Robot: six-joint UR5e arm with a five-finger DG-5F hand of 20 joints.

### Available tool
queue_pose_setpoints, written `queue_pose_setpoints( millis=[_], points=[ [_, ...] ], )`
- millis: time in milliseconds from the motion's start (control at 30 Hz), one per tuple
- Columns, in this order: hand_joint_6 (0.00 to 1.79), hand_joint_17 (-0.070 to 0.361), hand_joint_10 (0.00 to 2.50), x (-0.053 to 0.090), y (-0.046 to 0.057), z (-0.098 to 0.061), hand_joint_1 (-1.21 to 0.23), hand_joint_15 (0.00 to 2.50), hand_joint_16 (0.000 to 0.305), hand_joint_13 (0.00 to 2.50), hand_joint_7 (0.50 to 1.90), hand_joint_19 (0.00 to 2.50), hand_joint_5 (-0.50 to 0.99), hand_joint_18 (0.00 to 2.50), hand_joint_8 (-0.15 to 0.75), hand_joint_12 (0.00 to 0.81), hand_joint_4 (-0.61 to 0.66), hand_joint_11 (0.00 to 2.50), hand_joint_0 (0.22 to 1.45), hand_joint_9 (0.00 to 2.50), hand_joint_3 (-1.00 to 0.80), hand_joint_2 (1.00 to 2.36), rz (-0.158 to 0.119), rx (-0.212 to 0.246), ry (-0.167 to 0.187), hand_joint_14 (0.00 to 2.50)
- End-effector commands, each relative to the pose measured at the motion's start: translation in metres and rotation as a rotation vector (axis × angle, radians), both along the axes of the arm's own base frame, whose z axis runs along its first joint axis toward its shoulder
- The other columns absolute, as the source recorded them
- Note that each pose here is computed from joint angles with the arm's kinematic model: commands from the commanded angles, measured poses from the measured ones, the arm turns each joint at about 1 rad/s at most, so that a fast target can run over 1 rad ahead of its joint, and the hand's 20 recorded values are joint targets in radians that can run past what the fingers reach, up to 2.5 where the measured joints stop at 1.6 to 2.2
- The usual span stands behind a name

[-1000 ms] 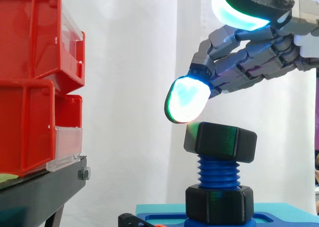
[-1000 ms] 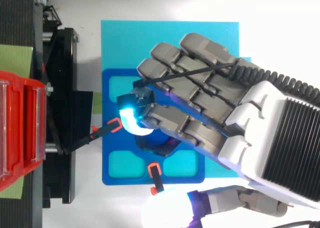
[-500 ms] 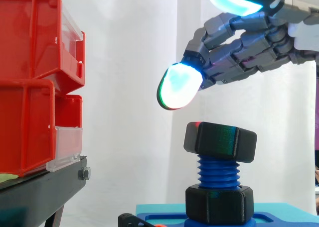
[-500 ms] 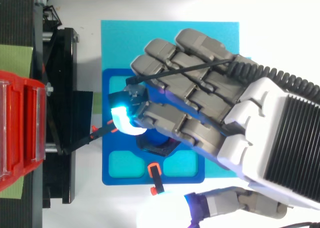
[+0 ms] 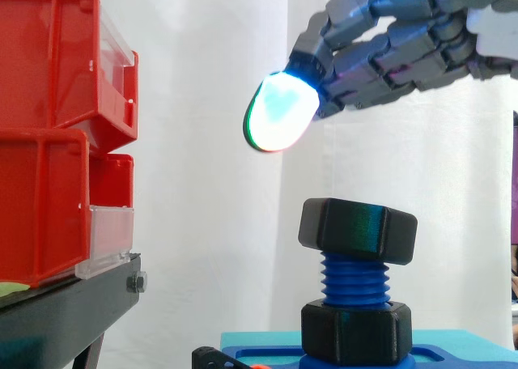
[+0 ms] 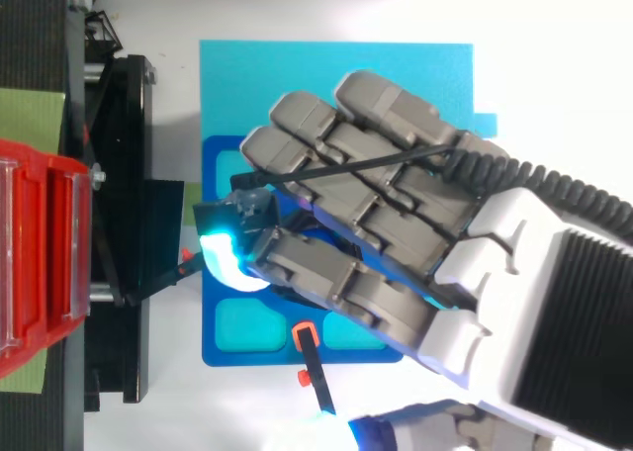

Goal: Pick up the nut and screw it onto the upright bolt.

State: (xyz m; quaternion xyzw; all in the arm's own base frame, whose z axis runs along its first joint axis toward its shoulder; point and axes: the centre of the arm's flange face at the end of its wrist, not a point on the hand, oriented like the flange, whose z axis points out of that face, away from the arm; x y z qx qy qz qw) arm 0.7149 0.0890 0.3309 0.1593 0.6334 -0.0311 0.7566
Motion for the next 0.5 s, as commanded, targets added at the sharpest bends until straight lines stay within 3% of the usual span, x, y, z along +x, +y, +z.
queue_pose_setpoints(
  millis=[0,67,133,267,467],
  points=[
    [0.50,0.096,0.00,0.005,-0.002,-0.021,-0.05,0.00,0.043,0.36,0.71,0.02,-0.14,0.27,0.238,0.329,0.17,0.00,0.49,0.37,-0.50,1.00,0.001,0.010,0.018,0.00],
    [0.50,0.096,0.00,0.008,-0.002,-0.034,-0.05,0.00,0.043,0.36,0.71,0.02,-0.14,0.27,0.239,0.329,0.17,0.00,0.49,0.38,-0.50,1.00,0.006,0.034,0.027,0.00],
    [0.50,0.096,0.00,0.008,-0.001,-0.034,-0.05,0.00,0.043,0.36,0.72,0.02,-0.14,0.27,0.242,0.329,0.17,0.00,0.49,0.38,-0.50,1.00,0.014,0.046,0.026,0.00],
    [0.50,0.096,0.00,0.005,-0.003,-0.036,-0.06,0.00,0.043,0.36,0.74,0.02,-0.14,0.27,0.245,0.331,0.17,0.00,0.48,0.38,-0.50,1.00,0.021,0.033,0.063,0.00],
    [0.50,0.095,0.00,0.005,-0.005,-0.037,-0.06,0.00,0.042,0.36,0.81,0.01,-0.13,0.28,0.252,0.330,0.18,0.00,0.48,0.38,-0.50,1.00,0.024,0.030,0.071,0.00]
  ],
)
